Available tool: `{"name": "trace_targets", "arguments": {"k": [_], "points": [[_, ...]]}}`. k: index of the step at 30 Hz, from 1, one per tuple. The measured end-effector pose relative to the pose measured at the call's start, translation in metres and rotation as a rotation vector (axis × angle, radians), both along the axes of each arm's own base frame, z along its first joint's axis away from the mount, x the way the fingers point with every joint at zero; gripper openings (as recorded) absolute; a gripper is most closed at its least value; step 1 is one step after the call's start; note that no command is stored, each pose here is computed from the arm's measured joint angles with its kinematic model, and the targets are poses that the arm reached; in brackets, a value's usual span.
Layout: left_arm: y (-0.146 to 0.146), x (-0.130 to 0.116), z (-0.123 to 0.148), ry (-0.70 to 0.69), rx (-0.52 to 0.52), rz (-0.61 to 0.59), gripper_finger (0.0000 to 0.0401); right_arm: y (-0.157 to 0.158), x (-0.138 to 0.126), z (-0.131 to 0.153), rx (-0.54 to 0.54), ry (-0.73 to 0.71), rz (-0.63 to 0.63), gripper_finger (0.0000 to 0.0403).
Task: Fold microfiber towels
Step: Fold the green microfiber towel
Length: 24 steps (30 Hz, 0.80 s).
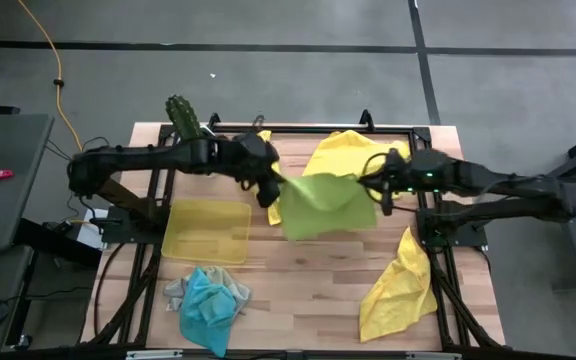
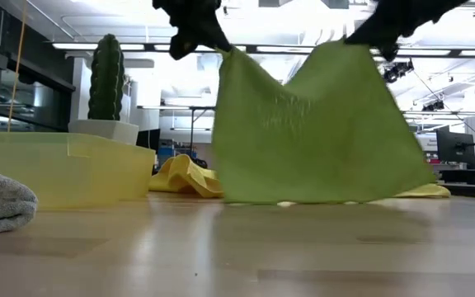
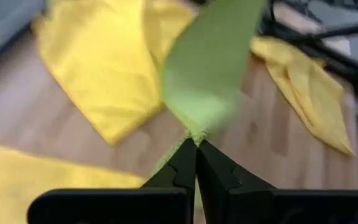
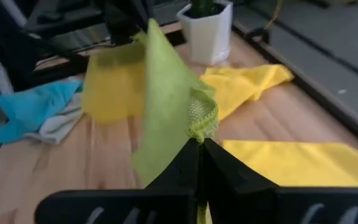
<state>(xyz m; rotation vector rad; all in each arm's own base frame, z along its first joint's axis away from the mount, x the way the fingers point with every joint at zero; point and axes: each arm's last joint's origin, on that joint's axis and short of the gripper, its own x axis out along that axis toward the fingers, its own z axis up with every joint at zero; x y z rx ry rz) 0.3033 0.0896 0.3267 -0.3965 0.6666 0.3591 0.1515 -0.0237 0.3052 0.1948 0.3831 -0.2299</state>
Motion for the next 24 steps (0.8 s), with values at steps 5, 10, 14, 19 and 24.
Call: {"name": "trace_targets", "arguments": {"k": [5, 10, 14, 19, 24], "points": [[0.021, -0.009, 0.005, -0.005, 0.085, 0.01, 0.0, 0.005, -0.022, 0.034, -0.066, -0.003, -0.057, 0.0], [0.04, -0.014, 0.008, -0.024, 0.154, 0.023, 0.0, 0.005, -0.04, 0.053, -0.145, 0.1, -0.093, 0.0], [0.049, -0.016, 0.011, -0.035, 0.215, 0.025, 0.0, 0.005, -0.046, 0.056, -0.193, 0.151, -0.08, 0.0], [0.039, -0.012, 0.01, -0.017, 0.247, -0.036, 0.0, 0.006, -0.039, 0.028, -0.197, 0.258, -0.033, 0.0], [0.001, 0.0, 0.007, 0.008, 0.223, -0.121, 0.0, 0.013, -0.029, -0.006, -0.184, 0.326, 0.055, 0.0]]}}
